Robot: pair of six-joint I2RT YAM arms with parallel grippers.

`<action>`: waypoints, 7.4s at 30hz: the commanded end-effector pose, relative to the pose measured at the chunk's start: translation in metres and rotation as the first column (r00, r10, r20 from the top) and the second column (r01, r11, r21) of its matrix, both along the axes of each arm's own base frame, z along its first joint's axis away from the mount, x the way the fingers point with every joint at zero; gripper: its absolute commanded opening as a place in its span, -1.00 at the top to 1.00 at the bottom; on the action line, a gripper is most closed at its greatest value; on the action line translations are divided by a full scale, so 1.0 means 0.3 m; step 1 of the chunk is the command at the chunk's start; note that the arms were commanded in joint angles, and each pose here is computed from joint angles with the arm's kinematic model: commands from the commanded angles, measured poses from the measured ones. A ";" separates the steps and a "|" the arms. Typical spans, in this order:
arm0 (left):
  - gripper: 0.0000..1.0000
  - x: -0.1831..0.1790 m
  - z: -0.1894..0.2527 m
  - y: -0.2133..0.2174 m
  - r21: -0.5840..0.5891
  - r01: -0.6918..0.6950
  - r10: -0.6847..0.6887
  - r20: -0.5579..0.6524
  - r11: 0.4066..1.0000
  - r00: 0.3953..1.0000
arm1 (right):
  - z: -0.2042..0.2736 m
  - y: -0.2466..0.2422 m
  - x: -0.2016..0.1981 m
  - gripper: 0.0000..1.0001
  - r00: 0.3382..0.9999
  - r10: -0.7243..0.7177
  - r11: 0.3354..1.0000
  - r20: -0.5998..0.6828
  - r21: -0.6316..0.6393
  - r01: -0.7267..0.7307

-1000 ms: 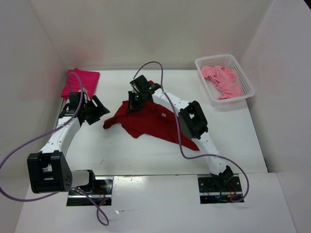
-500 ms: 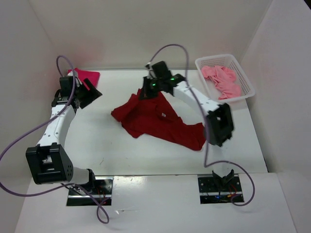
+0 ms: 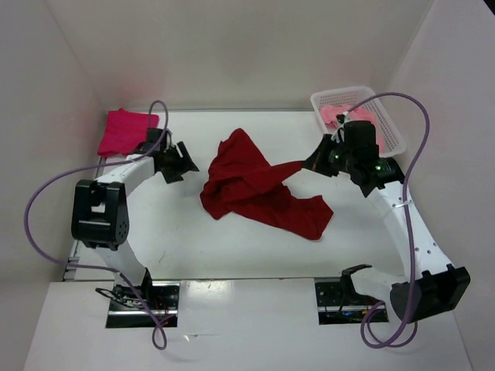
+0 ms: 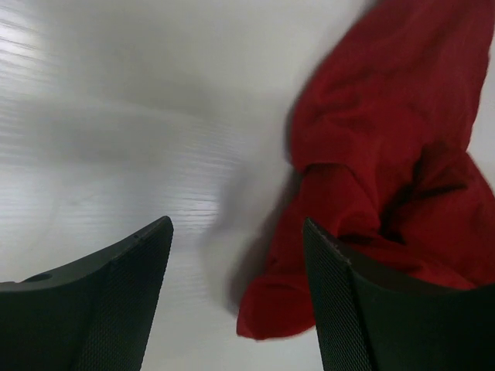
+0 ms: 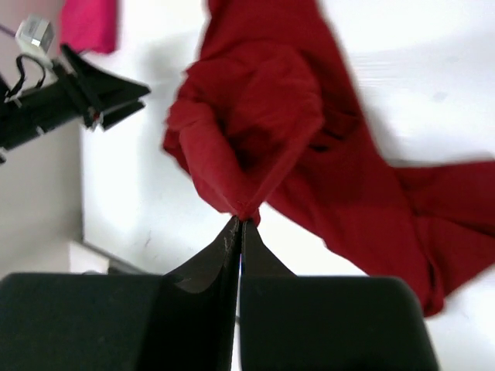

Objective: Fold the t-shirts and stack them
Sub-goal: Flatten out the tshirt

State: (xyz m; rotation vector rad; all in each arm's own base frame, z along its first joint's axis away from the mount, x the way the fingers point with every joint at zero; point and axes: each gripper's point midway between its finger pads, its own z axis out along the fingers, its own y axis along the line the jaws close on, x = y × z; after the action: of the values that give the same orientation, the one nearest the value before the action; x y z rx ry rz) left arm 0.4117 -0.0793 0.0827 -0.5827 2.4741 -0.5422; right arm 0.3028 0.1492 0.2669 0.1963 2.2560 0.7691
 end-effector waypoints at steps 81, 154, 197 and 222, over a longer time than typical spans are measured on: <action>0.18 -0.171 0.133 0.032 0.141 0.124 -0.123 -0.013 0.982 0.992 | 0.187 -0.147 0.179 1.00 0.976 -0.150 0.987 0.159 0.080 0.139; 0.17 -0.207 -0.072 0.252 -0.013 -0.366 0.365 -0.028 0.931 0.930 | -0.077 -0.147 0.104 1.00 0.997 -0.082 0.997 0.000 -0.003 0.082; 1.00 -0.257 1.687 0.224 -0.098 -0.145 0.158 0.855 0.985 0.494 | 1.216 -0.313 -0.128 1.00 0.578 -0.325 0.936 0.749 0.165 0.312; 1.00 0.050 1.449 0.445 0.023 -0.405 0.229 0.795 0.914 0.562 | 1.046 -0.137 0.654 0.98 0.647 -0.266 0.964 0.714 0.191 0.186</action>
State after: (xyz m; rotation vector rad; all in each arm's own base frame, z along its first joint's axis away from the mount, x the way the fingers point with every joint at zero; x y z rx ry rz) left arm 0.3857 0.0367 0.5780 -0.4816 1.3941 -0.3515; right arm 0.4223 0.0868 0.6562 0.1691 1.2089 0.6261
